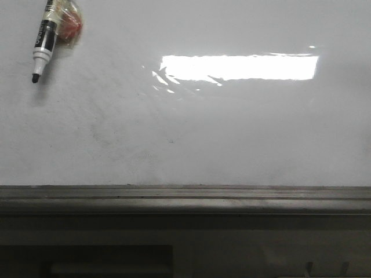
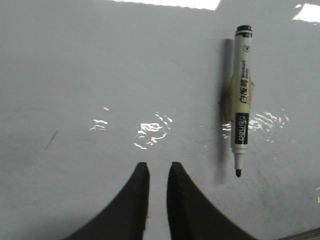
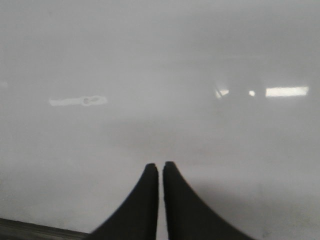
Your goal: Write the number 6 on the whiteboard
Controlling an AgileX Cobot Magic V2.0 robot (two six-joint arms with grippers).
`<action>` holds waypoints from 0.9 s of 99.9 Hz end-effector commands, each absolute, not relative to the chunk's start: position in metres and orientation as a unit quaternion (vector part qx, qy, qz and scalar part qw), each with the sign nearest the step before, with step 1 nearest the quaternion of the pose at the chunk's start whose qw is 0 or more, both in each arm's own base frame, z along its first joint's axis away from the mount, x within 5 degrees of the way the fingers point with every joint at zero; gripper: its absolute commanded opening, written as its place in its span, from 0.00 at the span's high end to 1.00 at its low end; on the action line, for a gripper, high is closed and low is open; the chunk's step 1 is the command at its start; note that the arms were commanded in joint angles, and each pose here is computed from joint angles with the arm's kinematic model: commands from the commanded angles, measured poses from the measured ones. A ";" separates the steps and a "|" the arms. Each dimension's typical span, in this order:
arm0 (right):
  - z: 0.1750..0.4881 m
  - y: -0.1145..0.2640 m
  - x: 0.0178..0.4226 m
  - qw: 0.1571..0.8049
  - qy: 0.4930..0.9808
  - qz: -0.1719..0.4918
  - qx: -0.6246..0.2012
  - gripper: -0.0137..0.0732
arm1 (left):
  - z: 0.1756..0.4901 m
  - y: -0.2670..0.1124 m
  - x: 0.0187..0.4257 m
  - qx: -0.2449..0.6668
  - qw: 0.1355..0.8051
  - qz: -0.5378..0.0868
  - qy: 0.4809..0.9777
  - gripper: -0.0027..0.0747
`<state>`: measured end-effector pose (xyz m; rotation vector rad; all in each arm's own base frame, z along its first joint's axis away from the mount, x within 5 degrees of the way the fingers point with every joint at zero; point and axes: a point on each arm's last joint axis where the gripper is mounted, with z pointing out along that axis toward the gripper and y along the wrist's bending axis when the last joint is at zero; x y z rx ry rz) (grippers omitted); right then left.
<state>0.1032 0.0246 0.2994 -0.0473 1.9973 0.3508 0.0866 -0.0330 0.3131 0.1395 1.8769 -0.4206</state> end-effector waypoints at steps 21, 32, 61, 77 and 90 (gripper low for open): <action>0.315 0.023 0.108 0.558 0.818 0.141 -0.017 0.28 | 0.330 -0.044 0.106 0.067 0.590 -0.238 0.769 0.33; 0.315 0.024 0.108 0.558 0.816 0.149 -0.012 0.28 | 0.329 -0.051 0.117 0.075 0.580 -0.269 0.765 0.38; 0.315 0.024 0.108 0.558 0.816 0.150 -0.011 0.28 | 0.322 -0.072 0.153 0.114 0.526 -0.331 0.775 0.38; 0.316 0.023 0.108 0.561 0.814 0.149 -0.010 0.28 | 0.321 -0.087 0.171 0.140 0.508 -0.329 0.783 0.38; 0.316 0.023 0.108 0.561 0.814 0.149 -0.010 0.28 | 0.316 -0.100 0.184 0.158 0.504 -0.310 0.790 0.38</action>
